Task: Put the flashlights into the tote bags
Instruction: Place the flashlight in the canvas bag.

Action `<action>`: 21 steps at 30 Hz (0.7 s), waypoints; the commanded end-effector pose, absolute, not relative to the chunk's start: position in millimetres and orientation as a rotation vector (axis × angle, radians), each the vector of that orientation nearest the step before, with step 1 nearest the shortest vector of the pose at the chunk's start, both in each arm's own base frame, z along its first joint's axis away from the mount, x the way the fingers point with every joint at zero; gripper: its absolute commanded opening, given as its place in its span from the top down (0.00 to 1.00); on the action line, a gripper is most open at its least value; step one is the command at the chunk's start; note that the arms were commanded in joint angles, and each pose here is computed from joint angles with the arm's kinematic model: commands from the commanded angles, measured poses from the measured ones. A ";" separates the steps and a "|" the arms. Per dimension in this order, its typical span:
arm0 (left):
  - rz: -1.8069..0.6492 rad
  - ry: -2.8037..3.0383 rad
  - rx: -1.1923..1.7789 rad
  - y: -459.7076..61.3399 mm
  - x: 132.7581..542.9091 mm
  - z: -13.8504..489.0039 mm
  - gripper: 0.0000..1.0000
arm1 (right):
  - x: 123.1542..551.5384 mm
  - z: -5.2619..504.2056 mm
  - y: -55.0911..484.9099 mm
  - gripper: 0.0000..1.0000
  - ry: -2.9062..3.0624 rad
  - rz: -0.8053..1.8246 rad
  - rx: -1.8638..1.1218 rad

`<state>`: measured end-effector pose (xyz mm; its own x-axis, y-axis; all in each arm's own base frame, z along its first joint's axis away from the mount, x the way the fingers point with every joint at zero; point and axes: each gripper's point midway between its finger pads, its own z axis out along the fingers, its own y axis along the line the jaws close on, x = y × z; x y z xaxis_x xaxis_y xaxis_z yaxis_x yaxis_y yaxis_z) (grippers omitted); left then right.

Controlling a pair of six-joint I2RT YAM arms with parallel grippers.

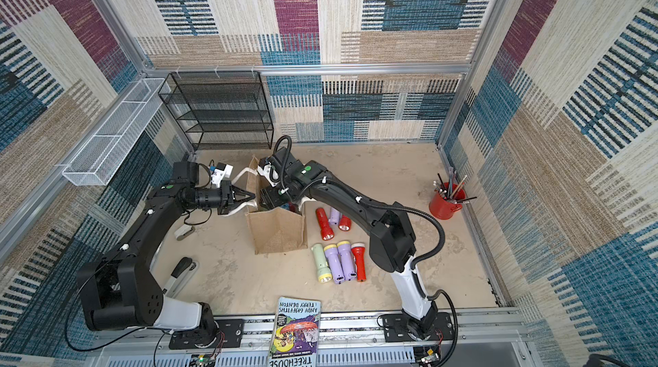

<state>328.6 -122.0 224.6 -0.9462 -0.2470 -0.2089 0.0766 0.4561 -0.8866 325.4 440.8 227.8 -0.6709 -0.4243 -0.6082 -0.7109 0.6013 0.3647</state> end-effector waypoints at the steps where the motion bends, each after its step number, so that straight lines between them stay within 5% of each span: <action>1: -1.484 2.389 -0.130 -121.9 328.9 229.2 1.00 | 326.5 282.3 438.4 0.38 2.197 0.869 -0.882; 10: -1.479 2.385 -0.124 -121.7 328.9 231.1 1.00 | 366.3 334.0 308.7 0.38 2.114 0.736 -0.353; 16: -1.483 2.388 -0.127 -121.8 329.7 229.9 1.00 | 379.6 289.4 173.7 0.35 2.170 0.649 0.110; 21: -1.480 2.392 -0.133 -121.4 330.5 228.3 1.00 | 381.2 234.1 123.1 0.34 2.264 0.614 0.275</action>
